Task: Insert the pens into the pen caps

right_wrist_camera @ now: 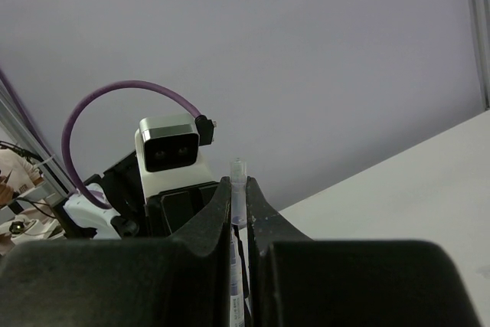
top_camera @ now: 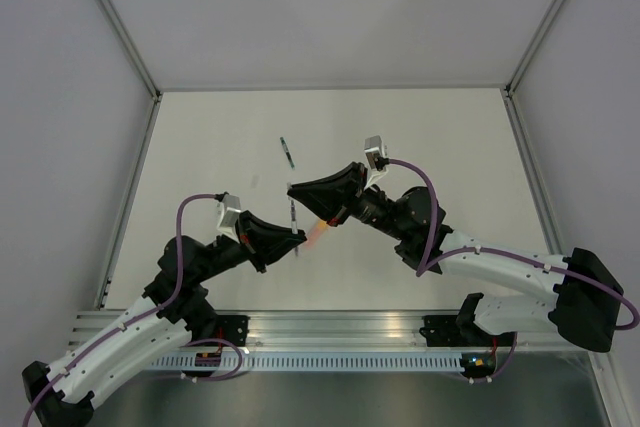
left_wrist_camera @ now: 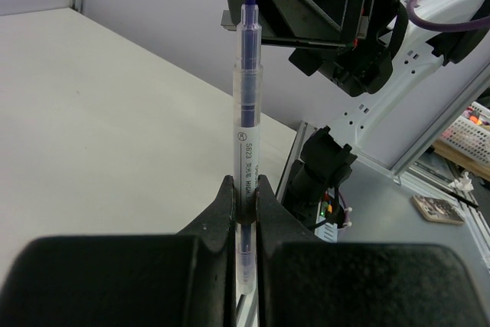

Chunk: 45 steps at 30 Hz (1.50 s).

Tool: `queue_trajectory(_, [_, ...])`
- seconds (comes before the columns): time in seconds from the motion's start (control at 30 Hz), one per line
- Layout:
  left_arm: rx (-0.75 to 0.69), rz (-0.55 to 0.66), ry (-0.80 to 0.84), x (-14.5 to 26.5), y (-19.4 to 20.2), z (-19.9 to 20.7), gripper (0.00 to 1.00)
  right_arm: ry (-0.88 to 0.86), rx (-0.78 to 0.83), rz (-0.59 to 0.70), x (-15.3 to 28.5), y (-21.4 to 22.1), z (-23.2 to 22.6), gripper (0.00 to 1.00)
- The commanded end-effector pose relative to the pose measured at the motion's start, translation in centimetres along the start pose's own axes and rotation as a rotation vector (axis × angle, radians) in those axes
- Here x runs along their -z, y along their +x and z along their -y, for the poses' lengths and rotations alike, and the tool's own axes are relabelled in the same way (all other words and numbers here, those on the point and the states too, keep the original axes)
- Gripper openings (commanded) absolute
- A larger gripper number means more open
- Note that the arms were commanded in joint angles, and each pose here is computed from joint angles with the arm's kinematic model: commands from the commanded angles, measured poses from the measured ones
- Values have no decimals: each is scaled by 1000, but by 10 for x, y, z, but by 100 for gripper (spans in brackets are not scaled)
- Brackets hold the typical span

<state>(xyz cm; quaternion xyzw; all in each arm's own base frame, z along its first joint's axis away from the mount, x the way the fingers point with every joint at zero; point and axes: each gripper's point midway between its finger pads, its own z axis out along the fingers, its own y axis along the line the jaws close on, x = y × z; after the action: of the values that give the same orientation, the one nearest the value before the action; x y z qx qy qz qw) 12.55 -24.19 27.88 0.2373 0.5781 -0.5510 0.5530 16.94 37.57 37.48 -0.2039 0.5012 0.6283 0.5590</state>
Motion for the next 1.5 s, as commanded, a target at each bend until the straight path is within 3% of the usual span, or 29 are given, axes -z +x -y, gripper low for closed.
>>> queue_trajectory(0.0, [-26,18,-52,-1,-3,-11,2,-58,27,70,-4,-30,-22,0])
queue_trajectory(0.73, [-34,14,-35,-1,-2,-8,2,-36,53,59,-12,-36,-20,0])
queue_trajectory(1.47, [-34,24,-48,0,-4,-10,2,-23,58,30,-4,-15,-9,0])
